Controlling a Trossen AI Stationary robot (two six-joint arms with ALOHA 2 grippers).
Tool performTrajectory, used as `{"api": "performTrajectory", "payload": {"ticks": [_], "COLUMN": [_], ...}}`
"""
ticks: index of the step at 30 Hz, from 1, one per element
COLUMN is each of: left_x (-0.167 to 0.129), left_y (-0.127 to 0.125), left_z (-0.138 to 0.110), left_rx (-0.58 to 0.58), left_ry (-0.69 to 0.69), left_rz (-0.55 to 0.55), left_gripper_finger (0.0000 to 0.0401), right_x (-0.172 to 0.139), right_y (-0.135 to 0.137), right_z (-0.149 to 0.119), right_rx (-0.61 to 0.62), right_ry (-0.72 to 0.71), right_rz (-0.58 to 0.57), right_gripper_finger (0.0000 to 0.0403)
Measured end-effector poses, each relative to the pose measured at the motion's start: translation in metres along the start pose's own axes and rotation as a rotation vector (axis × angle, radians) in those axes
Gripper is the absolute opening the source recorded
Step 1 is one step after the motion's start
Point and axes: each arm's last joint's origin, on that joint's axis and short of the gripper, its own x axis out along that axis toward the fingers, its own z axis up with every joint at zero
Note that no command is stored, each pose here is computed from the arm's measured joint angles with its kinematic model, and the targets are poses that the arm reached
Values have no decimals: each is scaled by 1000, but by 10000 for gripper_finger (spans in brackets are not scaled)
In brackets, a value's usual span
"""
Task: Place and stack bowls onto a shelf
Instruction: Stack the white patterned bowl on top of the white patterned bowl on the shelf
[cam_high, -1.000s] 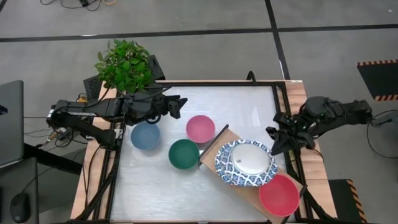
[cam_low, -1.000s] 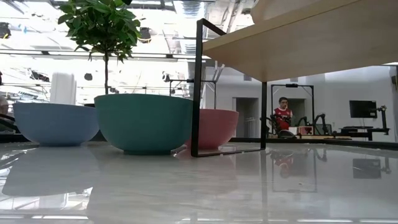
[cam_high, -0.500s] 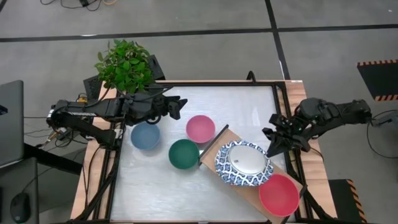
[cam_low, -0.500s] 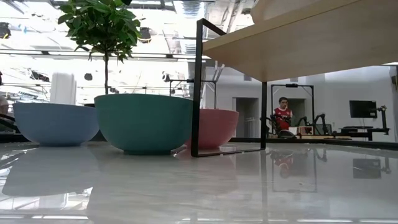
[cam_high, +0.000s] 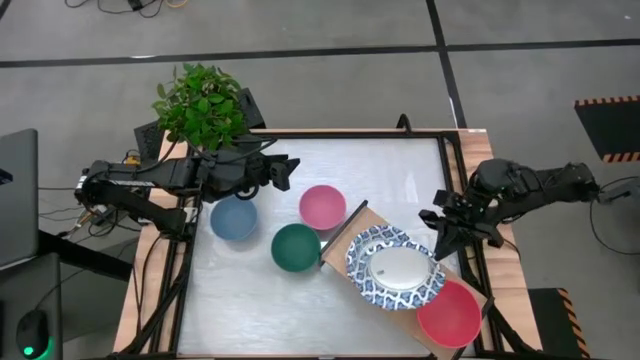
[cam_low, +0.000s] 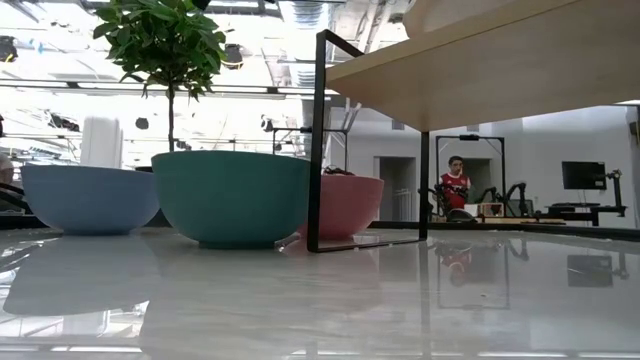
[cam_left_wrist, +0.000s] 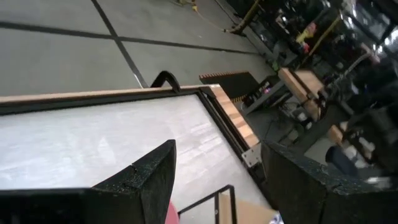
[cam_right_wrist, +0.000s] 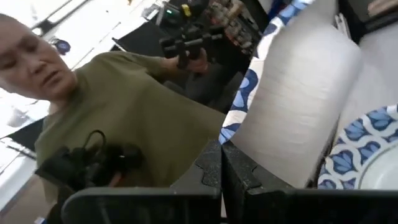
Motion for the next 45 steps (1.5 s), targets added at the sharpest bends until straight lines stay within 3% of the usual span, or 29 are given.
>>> {"api": "performTrajectory", "payload": {"ticks": [5, 12, 16, 25, 39, 45], "left_x": [0, -1, -2, -1, -1, -1], "left_y": [0, -2, -2, -2, -1, -1], "left_z": [0, -2, -2, -2, -2, -2], "left_rx": [-91, -126, -125, -113, -97, -89], "left_ry": [-2, 15, 17, 14, 12, 11], "left_rz": [1, -14, -15, -13, -10, -9], "left_gripper_finger": [219, 219, 219, 219, 219, 219], "right_x": [-9, -18, -19, -16, -20, -26], "right_y": [-27, -54, -68, -76, -101, -101], "right_z": [-9, -23, -30, -31, -27, -25], "right_rx": [-33, 65, 138, 147, 282, 311], "right_ry": [-37, -90, -86, -61, -86, -101], "right_rz": [114, 223, 187, 172, 50, 45], "right_gripper_finger": [17, 17, 17, 17, 27, 56]}}
